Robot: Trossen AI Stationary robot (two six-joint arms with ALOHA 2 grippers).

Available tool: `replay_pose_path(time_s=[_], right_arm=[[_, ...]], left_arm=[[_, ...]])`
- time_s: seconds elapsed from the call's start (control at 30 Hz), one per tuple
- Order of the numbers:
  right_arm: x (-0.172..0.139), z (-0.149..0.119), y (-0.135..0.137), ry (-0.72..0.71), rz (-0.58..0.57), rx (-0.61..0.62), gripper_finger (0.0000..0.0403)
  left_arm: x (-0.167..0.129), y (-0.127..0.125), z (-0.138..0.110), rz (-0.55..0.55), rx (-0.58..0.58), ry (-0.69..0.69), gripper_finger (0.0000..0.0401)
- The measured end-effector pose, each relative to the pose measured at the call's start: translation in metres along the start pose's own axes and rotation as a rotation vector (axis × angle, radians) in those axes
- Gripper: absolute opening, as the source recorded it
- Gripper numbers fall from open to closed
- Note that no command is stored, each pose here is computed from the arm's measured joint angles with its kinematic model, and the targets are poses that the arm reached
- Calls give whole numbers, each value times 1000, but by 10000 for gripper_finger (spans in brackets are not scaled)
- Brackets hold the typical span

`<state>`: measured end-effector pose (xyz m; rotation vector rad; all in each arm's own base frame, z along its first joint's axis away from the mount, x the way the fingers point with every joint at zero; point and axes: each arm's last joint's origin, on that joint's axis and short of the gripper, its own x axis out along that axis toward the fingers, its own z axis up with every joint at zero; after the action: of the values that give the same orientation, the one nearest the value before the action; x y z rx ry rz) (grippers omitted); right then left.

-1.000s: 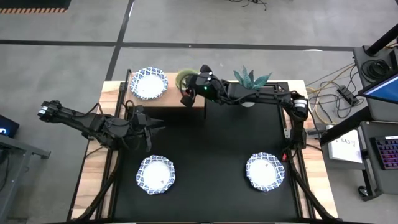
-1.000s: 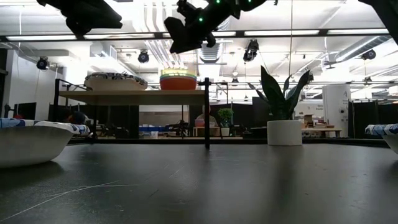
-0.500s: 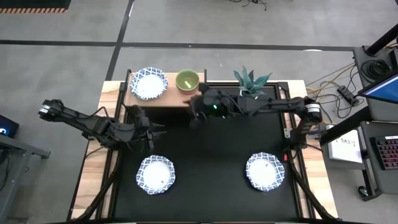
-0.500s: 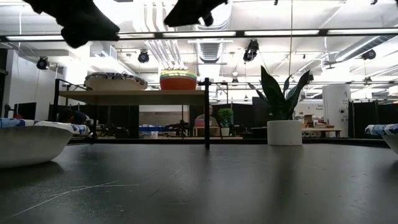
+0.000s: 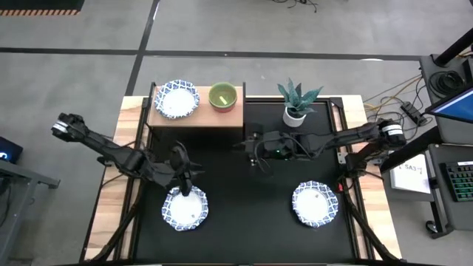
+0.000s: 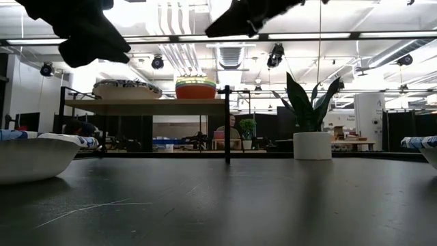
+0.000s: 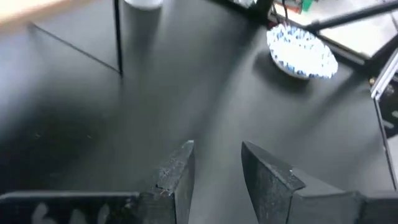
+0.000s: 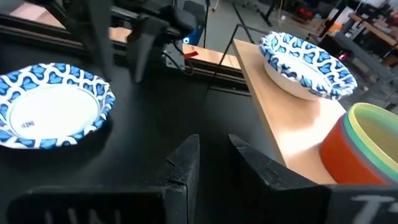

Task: Place and stack bowls onto a shelf
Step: Stack the white patterned bowl on top of the other white patterned bowls on the shelf

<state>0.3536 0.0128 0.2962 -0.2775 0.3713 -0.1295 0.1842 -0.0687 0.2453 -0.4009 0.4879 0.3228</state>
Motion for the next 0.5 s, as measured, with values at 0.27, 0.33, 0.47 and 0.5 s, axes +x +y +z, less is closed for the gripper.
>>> replay_pose_path(time_s=[0.27,0.33,0.47,0.5], right_arm=[[-19,-23,1,-36,-7,-26,72],[-24,-24,0,-42,-8,-24,69],[-35,-25,-2,-57,-12,-31,66],[-37,-26,-3,-61,-13,-37,65]], left_arm=[[24,-26,-10,-28,-25,156,114],[30,-33,-12,-31,-47,198,114],[40,-47,-14,-14,-111,334,114],[41,-50,-14,1,-125,379,114]])
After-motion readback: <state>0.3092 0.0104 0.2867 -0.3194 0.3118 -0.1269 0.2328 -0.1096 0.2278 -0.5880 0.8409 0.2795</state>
